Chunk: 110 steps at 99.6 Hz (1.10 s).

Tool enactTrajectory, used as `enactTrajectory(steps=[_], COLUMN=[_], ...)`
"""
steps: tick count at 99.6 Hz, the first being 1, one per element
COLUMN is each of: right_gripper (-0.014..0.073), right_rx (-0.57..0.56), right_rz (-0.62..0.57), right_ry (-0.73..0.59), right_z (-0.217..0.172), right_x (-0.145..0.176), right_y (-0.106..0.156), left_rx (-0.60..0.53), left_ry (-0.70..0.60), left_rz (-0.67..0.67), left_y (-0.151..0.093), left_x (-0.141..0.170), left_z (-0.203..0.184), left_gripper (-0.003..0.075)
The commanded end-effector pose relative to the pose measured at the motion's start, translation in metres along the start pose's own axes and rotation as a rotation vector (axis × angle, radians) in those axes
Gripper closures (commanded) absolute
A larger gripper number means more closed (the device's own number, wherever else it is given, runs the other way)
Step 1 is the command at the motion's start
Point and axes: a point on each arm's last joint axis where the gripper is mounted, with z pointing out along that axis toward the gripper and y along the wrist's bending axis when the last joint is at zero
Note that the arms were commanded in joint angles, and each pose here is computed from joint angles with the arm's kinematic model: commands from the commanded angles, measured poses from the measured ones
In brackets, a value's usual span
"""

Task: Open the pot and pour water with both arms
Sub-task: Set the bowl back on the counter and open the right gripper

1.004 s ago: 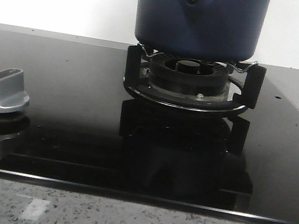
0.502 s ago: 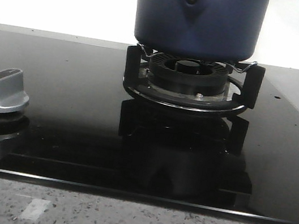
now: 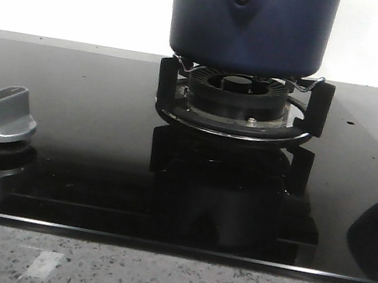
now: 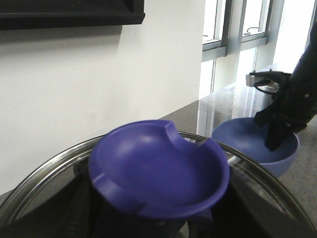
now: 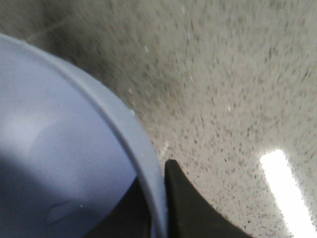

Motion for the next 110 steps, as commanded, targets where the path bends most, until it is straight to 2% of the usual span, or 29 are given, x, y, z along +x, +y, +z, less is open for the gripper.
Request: enactTrajectory(steps=[1,25,32,44,56,61,66,86,96,106,108,110], right_gripper=[0.0643,0.064,0.0616,0.0454,0.0206,0.0143,0.0125,0.0152,0.0329,0.0628,0.0669,0.0665], right_rx=[-0.022,0.01,0.013,0.001,-0.038,-0.061,-0.092,-0.213,-0.279,-0.332,-0.341,-0.348], right_rz=[-0.009,-0.011,-0.011,-0.011,-0.012,-0.012,-0.009,-0.043,-0.08,-0.11,-0.112,-0.117], right_ry=[-0.091,0.002,0.013,-0.028,-0.17,-0.254,-0.343,-0.635,-0.729,-0.791,-0.807,-0.823], right_z=[-0.007,0.022,0.027,0.023,0.004,-0.01,-0.026,-0.094,-0.119,-0.135,-0.138,-0.141], right_x=[0.007,0.027,0.03,0.029,0.028,0.03,0.032,0.075,0.104,0.129,0.133,0.137], right_y=[-0.003,-0.01,-0.011,-0.011,-0.01,-0.011,-0.011,-0.015,-0.019,-0.025,-0.027,-0.028], left_rx=[0.028,0.026,0.026,0.026,0.026,0.027,0.034,0.105,0.123,0.136,0.143,0.155], left_ry=[-0.094,-0.111,-0.111,-0.111,-0.109,-0.107,-0.098,-0.081,-0.082,-0.073,-0.071,-0.069], left_rz=[-0.042,-0.065,-0.065,-0.065,-0.073,-0.09,-0.098,-0.022,-0.009,-0.016,-0.019,-0.021], left_y=[-0.006,-0.006,-0.006,-0.006,-0.005,-0.003,-0.002,0.001,0.007,0.017,0.018,0.019], left_x=[-0.019,-0.021,-0.021,-0.021,-0.02,-0.018,-0.017,-0.024,-0.03,-0.031,-0.031,-0.03], left_z=[-0.004,-0.004,-0.004,-0.004,-0.003,0.0,0.004,0.037,0.057,0.078,0.083,0.088], left_gripper=[0.0478,0.0478,0.0478,0.0478,0.0478,0.0478,0.0478,0.0478,0.0478,0.0478,0.0478,0.0478])
